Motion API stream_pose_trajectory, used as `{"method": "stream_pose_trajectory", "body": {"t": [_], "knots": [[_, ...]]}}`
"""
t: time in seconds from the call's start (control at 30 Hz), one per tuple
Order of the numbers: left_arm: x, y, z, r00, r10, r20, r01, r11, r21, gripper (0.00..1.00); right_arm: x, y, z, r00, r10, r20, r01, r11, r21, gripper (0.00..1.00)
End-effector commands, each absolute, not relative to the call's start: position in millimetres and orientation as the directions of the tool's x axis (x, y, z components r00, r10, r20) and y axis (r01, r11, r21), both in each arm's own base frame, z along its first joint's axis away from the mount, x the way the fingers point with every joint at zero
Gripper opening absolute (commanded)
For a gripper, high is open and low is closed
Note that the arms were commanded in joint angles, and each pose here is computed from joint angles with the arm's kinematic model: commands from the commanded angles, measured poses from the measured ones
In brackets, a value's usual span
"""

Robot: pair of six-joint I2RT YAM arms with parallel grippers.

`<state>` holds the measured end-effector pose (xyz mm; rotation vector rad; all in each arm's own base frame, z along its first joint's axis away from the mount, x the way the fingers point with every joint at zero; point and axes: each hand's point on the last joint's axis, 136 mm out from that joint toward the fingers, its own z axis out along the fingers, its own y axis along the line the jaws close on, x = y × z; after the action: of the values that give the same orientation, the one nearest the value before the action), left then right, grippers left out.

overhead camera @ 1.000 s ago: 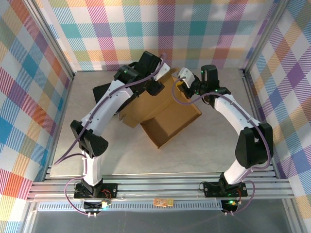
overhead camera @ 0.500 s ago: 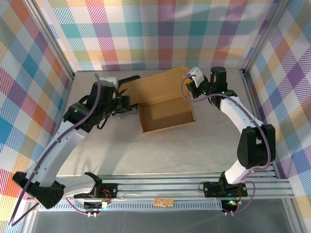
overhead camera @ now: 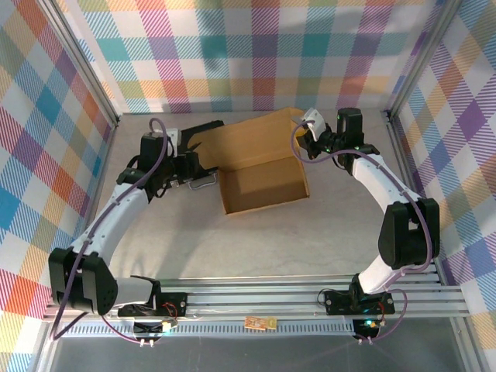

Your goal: Fold the paper box

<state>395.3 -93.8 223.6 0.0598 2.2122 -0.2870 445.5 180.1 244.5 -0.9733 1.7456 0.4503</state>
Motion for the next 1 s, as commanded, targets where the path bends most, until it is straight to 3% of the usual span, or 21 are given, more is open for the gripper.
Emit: {"method": "stream_pose_trajectory", "body": {"t": [0.0,0.17,0.43,0.97], "knots": [[417,-121,247,-0.511,-0.01,-0.86,0.314,0.929,-0.197,0.71,444,184,251,-0.131,-0.362,-0.923,-0.808,0.579,-0.112,0.0],[432,-131,235,-0.52,-0.005,-0.854,0.348,0.912,-0.218,0.68,447,185,249,-0.14,-0.361,-0.922,-0.809,0.578,-0.104,0.0],[444,-134,233,-0.548,-0.052,-0.835,0.289,0.925,-0.247,0.45,453,183,246,-0.159,-0.355,-0.921,-0.795,0.599,-0.093,0.0],[441,-156,207,-0.637,-0.112,-0.763,0.194,0.934,-0.299,0.36,460,182,242,-0.186,-0.321,-0.928,-0.775,0.629,-0.062,0.0]]}}
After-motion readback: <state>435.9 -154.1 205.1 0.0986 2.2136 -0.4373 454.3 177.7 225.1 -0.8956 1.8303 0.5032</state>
